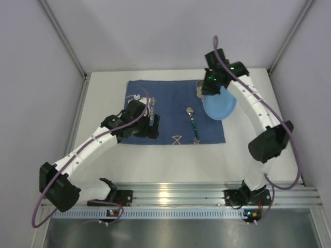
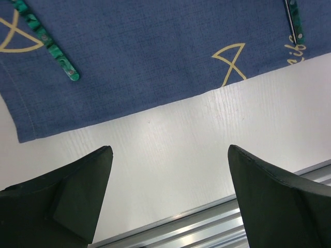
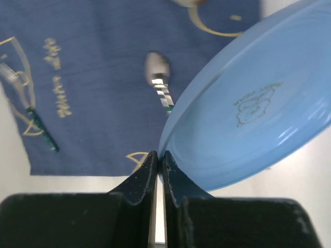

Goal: Set the dinner table for one person

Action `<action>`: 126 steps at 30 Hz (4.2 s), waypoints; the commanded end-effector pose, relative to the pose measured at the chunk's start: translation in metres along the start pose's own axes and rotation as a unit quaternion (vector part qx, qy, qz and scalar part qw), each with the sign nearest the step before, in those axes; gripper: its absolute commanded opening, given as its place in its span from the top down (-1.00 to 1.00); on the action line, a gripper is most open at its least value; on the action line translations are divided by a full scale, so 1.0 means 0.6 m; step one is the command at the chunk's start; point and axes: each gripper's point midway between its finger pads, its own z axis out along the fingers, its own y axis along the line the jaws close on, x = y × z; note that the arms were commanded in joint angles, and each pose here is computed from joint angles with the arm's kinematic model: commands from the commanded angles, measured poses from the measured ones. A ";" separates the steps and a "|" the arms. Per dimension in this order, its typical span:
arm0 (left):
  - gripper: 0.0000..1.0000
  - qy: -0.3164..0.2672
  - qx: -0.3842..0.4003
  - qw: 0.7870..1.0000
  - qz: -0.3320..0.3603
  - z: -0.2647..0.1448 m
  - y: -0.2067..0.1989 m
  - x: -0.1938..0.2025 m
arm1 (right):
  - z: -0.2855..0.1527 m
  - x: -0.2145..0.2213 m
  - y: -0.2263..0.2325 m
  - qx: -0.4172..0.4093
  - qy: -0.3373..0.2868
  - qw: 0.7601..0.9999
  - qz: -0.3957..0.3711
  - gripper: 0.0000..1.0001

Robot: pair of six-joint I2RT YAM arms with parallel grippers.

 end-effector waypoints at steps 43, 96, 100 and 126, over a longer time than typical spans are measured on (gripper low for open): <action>-0.97 -0.122 -0.184 0.975 -0.032 -0.102 0.133 -0.035 | 0.131 0.180 0.424 -0.280 0.025 0.947 -0.154 -0.88; -0.96 -0.390 -0.171 0.905 -0.015 0.125 0.386 -0.078 | 0.025 0.117 -0.186 0.010 -0.421 0.880 -0.220 -0.99; -0.96 -0.390 -0.172 0.905 -0.015 0.125 0.387 -0.078 | 0.078 0.094 -0.244 0.026 -0.423 0.882 -0.206 -0.99; -0.96 -0.390 -0.171 0.905 -0.015 0.125 0.386 -0.079 | 0.131 0.058 -0.255 -0.070 -0.450 0.862 -0.225 -0.99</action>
